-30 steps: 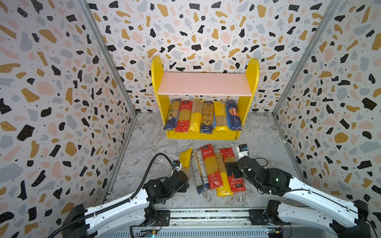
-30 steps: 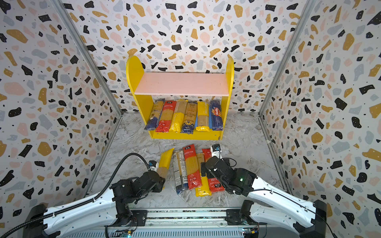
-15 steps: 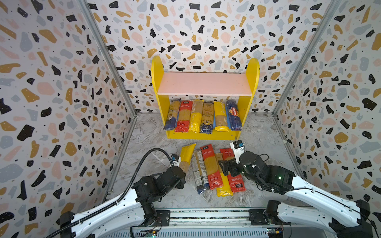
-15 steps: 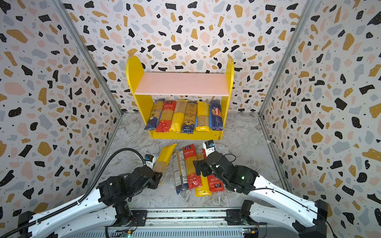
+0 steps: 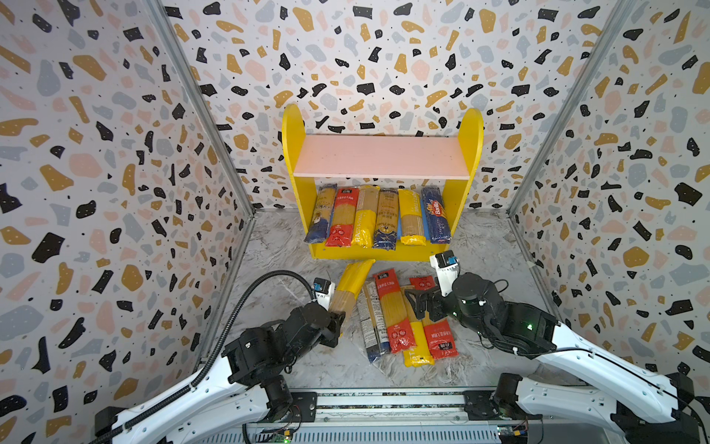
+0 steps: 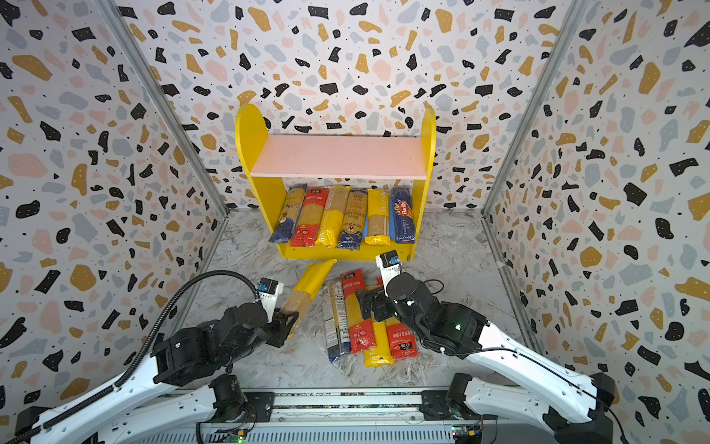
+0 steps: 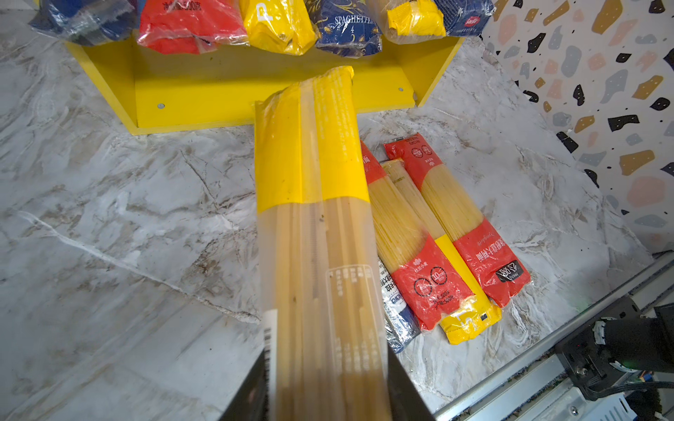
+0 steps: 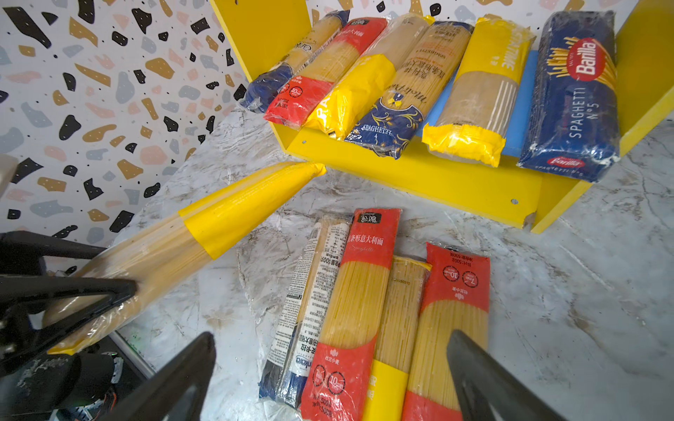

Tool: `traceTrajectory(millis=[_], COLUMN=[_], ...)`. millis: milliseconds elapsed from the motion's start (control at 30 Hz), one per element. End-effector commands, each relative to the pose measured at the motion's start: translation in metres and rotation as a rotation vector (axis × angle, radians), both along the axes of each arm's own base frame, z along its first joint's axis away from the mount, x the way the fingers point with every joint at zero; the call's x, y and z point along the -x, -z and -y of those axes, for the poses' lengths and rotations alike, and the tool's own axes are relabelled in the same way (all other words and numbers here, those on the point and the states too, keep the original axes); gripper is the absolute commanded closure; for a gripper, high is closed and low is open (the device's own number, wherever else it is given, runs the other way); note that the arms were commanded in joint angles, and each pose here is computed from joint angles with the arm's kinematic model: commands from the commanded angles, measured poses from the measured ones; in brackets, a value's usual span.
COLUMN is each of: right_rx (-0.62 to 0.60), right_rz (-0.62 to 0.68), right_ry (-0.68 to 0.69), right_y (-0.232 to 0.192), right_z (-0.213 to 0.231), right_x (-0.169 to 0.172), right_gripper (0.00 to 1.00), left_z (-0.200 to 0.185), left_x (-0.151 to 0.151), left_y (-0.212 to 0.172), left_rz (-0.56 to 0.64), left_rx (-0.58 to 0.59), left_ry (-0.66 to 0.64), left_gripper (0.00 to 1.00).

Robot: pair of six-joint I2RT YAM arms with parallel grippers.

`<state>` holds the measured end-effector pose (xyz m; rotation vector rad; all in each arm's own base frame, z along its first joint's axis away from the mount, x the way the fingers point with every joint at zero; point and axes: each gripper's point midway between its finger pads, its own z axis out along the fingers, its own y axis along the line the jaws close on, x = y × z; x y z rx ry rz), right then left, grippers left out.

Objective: Place and organize the pasta boxes and bags onto the shelf
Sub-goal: 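Raise the bag's yellow end with the left gripper while the right gripper approaches it, then close the right gripper on the raised yellow end of the bag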

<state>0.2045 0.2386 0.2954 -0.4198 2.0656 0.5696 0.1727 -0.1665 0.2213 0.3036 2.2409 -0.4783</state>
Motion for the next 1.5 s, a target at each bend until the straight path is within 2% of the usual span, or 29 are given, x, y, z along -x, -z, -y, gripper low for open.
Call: traceTrajectory(millis=[0, 267, 533, 600, 933, 1167, 1300, 1467], right_rx=[-0.016, -0.006, 0.013, 0.016, 0.013, 0.006, -0.001, 0.037], right_rz=[0.032, 0.015, -0.013, -0.018, -0.004, 0.001, 0.005, -0.043], right_ry=[0.014, 0.027, 0.048, 0.052, 0.093, 0.091, 0.087, 0.114], right_y=[-0.018, -0.013, 0.004, 0.006, 0.0, -0.005, -0.01, 0.01], right_z=[0.005, 0.009, 0.017, 0.019, 0.037, 0.037, 0.036, 0.04], right_x=[-0.002, 0.0, 0.002, 0.002, 0.002, 0.001, 0.001, -0.004], right_gripper=[0.01, 0.01, 0.01, 0.01, 0.01, 0.01, 0.01, 0.01], left_z=[0.009, 0.012, 0.05, 0.06, 0.085, 0.081, 0.077, 0.072], left_x=[-0.014, -0.015, -0.018, -0.02, -0.015, -0.005, -0.003, -0.005], left_y=[-0.061, -0.048, 0.036, 0.045, 0.018, -0.024, -0.045, -0.064], left_rz=[0.17, 0.167, 0.03, 0.017, 0.021, 0.089, 0.123, 0.164], left_rx=[0.151, 0.156, 0.144, 0.156, 0.229, 0.343, 0.366, 0.371], left_ry=[-0.018, -0.014, 0.043, 0.058, 0.157, 0.199, 0.204, 0.195], left_gripper=[1.0, 1.0, 1.0, 1.0, 1.0, 1.0, 1.0, 1.0])
